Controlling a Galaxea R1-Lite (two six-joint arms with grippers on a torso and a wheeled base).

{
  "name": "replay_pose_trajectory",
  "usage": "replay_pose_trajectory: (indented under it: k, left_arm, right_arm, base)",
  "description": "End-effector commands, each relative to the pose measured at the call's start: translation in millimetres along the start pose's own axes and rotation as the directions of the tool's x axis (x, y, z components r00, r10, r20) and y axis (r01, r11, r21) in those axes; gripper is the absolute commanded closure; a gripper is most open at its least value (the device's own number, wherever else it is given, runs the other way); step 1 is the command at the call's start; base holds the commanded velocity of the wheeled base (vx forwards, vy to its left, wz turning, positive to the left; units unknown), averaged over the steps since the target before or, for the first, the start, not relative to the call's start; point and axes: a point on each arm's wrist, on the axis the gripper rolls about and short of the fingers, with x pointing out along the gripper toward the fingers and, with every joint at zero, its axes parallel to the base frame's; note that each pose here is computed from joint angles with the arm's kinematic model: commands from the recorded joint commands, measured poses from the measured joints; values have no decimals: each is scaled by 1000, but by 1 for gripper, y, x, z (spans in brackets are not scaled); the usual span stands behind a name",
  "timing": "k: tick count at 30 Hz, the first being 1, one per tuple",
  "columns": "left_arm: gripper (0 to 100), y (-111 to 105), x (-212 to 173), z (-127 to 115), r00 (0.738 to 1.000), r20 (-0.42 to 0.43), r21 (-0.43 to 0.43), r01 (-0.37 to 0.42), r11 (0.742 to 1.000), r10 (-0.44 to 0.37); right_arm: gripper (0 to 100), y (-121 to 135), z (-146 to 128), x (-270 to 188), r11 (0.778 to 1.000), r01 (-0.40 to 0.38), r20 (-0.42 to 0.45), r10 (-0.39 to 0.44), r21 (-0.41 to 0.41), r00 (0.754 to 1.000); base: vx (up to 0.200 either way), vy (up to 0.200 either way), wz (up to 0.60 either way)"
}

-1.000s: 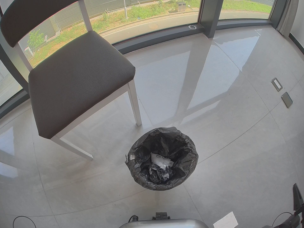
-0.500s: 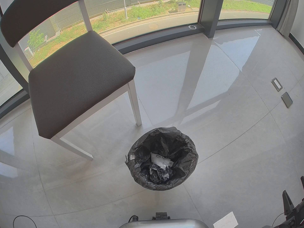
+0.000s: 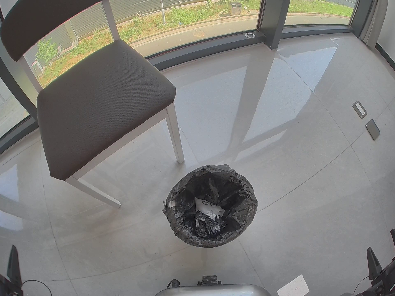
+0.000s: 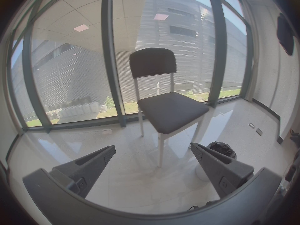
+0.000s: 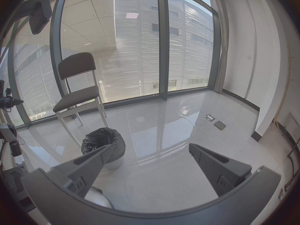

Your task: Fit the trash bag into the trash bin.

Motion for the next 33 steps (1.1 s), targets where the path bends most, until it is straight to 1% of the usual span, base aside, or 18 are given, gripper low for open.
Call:
replay_pose_trajectory:
  k: [1,2,7,8,12,15,17,18,22,23,24,33]
  left_arm:
    - [0,-7,29,-49,983,-38,51,183,982,-181]
    - [0,-7,29,-49,980,-43,49,197,979,-195]
    - [0,-8,31,-50,976,-67,53,209,977,-205]
    - [0,-8,34,-58,974,-82,75,219,973,-213]
    - [0,-9,37,-56,968,-96,77,241,968,-233]
    - [0,-8,35,-57,974,-70,75,220,972,-215]
    - [0,-8,32,-57,978,-34,76,206,976,-204]
    - [0,-8,32,-57,979,-30,70,202,977,-200]
    - [0,-8,32,-57,980,-31,60,197,979,-195]
    - [0,-8,33,-58,982,-29,57,189,980,-188]
    - [0,-7,33,-57,986,-9,40,165,985,-165]
    - [0,-7,33,-57,987,-7,48,162,986,-162]
  right_arm:
    - [0,0,-5,0,1000,1,-1,-1,-5,1000]
    - [0,0,-5,0,1000,2,-1,-2,-5,1000]
    - [0,0,-5,0,1000,4,-1,-4,-5,1000]
    - [0,0,-5,0,1000,4,-3,-4,-5,1000]
    - [0,0,-5,0,1000,2,-1,-2,-11,1000]
    - [0,0,-5,0,1000,1,-1,-1,-28,1000]
    - [0,0,-5,0,1000,1,-1,-1,-19,1000]
    - [0,0,-5,0,1000,1,-3,-1,-17,1000]
    - [0,0,-5,0,1000,2,-3,-2,-17,1000]
    - [0,0,-5,0,1000,4,-1,-4,-19,1000]
    - [0,0,-5,0,1000,4,-1,-4,-19,1000]
    - [0,0,-5,0,999,-2,0,2,-33,1000]
  base:
    - [0,0,0]
    - [0,0,0]
    - [0,0,0]
    - [0,0,0]
    - [0,0,0]
    - [0,0,0]
    - [0,0,0]
    - [0,0,0]
    - [0,0,0]
    - [0,0,0]
    - [0,0,0]
    - [0,0,0]
